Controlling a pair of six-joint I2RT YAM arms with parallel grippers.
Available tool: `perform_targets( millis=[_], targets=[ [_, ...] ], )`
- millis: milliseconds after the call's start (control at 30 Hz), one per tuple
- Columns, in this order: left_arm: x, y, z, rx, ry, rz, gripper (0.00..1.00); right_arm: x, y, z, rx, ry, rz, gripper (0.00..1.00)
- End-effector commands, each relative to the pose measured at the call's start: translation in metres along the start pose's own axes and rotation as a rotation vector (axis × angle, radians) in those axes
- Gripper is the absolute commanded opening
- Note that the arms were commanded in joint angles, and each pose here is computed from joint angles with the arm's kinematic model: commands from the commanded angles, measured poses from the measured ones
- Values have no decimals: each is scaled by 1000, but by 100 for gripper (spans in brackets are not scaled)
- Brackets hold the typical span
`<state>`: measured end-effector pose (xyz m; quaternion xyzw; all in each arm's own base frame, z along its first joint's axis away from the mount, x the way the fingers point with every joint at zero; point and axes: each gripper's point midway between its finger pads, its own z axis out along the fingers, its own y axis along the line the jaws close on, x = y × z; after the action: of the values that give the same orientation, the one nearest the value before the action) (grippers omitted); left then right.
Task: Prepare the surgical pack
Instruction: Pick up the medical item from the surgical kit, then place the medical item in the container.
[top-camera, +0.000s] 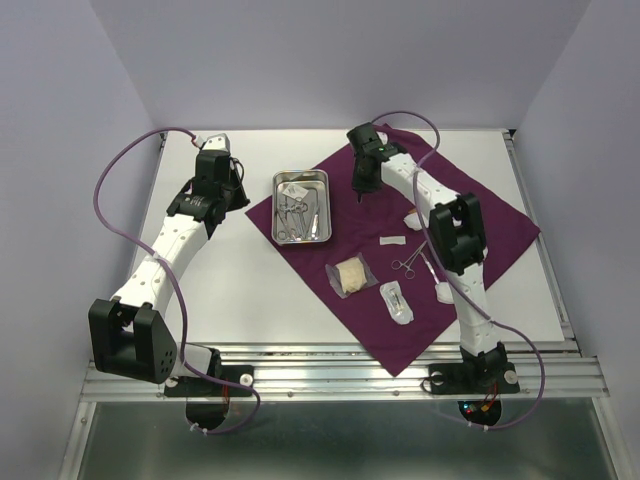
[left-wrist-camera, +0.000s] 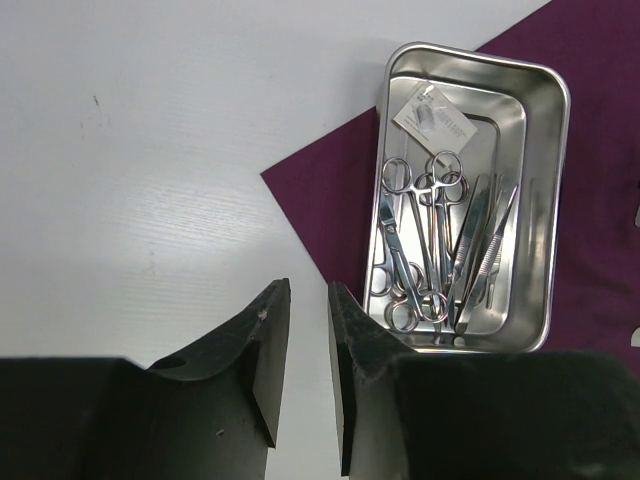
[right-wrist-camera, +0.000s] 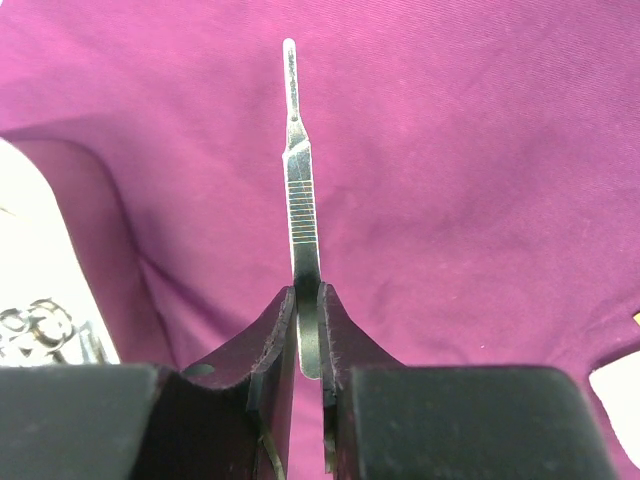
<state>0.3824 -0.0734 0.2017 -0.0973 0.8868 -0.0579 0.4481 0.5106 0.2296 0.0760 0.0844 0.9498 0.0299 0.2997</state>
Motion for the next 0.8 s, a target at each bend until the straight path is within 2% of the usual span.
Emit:
perform_targets(
  millis=[0, 300, 467, 767],
  targets=[
    [-15, 0, -5, -1, -44, -1, 33, -32, 25, -46, -87, -89, 4, 2],
    [-14, 0, -3, -3, -42, -2, 33, -14, 90, -82, -228, -102, -58, 2],
    [-14, 1, -4, -6, -40, -2, 33, 5, 113, -83, -264, -82, -80, 2],
    [-14, 1, -4, -9, -39, -2, 33, 33, 129, -83, -290, -48, -75, 5]
  ],
)
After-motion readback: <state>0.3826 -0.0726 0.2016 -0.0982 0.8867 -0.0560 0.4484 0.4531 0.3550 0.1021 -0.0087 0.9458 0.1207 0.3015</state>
